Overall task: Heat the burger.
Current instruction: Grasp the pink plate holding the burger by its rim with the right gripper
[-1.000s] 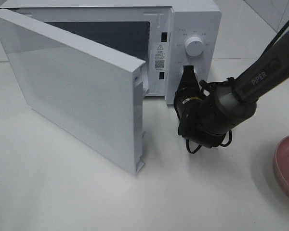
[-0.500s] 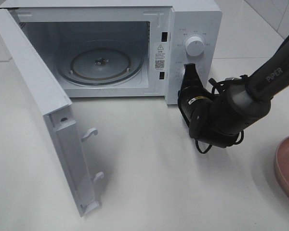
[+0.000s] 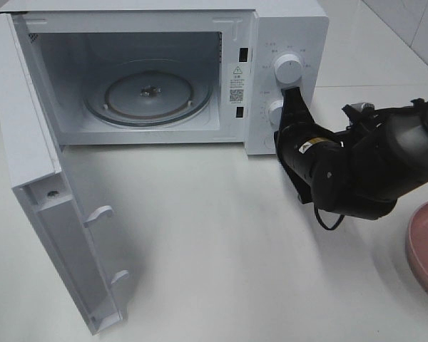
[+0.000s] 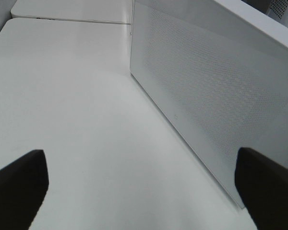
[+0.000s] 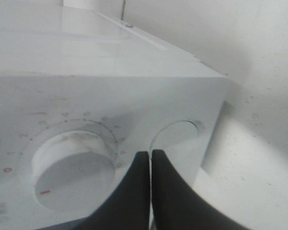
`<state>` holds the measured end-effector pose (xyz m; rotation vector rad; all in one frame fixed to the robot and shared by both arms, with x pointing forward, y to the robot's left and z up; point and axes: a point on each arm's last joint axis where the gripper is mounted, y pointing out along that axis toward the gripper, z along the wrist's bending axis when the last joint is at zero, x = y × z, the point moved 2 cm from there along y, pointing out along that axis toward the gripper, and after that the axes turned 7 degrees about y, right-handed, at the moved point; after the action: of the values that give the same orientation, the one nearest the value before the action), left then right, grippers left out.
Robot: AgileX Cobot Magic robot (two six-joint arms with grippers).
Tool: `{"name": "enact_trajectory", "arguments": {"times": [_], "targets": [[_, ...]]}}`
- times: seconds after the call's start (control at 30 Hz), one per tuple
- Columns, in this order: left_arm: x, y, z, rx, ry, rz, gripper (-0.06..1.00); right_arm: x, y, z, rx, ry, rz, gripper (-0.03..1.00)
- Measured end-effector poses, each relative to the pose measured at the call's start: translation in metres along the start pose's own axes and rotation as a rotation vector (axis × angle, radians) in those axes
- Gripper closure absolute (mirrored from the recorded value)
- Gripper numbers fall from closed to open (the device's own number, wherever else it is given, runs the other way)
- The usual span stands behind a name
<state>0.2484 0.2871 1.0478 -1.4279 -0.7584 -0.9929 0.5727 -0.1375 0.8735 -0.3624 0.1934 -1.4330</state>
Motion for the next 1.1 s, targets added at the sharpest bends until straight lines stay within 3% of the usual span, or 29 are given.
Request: {"name": "enact_trajectory", "arguments": {"times": [0.17, 0.43, 0.47, 0.6, 0.67, 0.7, 0.77, 0.87, 0.93, 0.97, 1.0, 1.1], "targets": [[0.000, 0.000, 0.000, 0.000, 0.000, 0.000, -0.03, 0.001, -0.013, -0.002, -0.050, -0.085, 0.049, 0.97], [0.000, 0.000, 0.000, 0.000, 0.000, 0.000, -0.03, -0.001, -0.032, 0.008, -0.112, -0.353, 0.144, 0.97], [0.000, 0.000, 0.000, 0.000, 0.000, 0.000, -0.03, -0.003, -0.036, 0.009, -0.131, -0.448, 0.177, 0.97], [0.000, 0.000, 0.000, 0.000, 0.000, 0.000, -0.03, -0.005, -0.043, 0.010, -0.166, -0.591, 0.241, 0.97], [0.000, 0.000, 0.000, 0.000, 0.000, 0.000, -0.03, -0.007, -0.051, 0.014, -0.178, -0.737, 0.307, 0.97], [0.000, 0.000, 0.000, 0.000, 0.000, 0.000, -0.03, -0.007, -0.051, 0.014, -0.178, -0.737, 0.307, 0.97], [0.000, 0.000, 0.000, 0.000, 0.000, 0.000, -0.03, -0.008, -0.060, 0.018, -0.178, -0.890, 0.376, 0.97], [0.000, 0.000, 0.000, 0.000, 0.000, 0.000, -0.03, -0.009, -0.066, 0.019, -0.180, -0.983, 0.431, 0.97], [0.000, 0.000, 0.000, 0.000, 0.000, 0.000, -0.03, -0.011, -0.076, 0.022, -0.170, -1.129, 0.518, 0.96], [0.000, 0.000, 0.000, 0.000, 0.000, 0.000, -0.03, -0.011, -0.076, 0.022, -0.170, -1.129, 0.518, 0.96], [0.000, 0.000, 0.000, 0.000, 0.000, 0.000, -0.03, -0.012, -0.084, 0.024, -0.157, -1.224, 0.579, 0.95], [0.000, 0.000, 0.000, 0.000, 0.000, 0.000, -0.03, -0.012, -0.095, 0.024, -0.153, -1.338, 0.674, 0.95]]}}
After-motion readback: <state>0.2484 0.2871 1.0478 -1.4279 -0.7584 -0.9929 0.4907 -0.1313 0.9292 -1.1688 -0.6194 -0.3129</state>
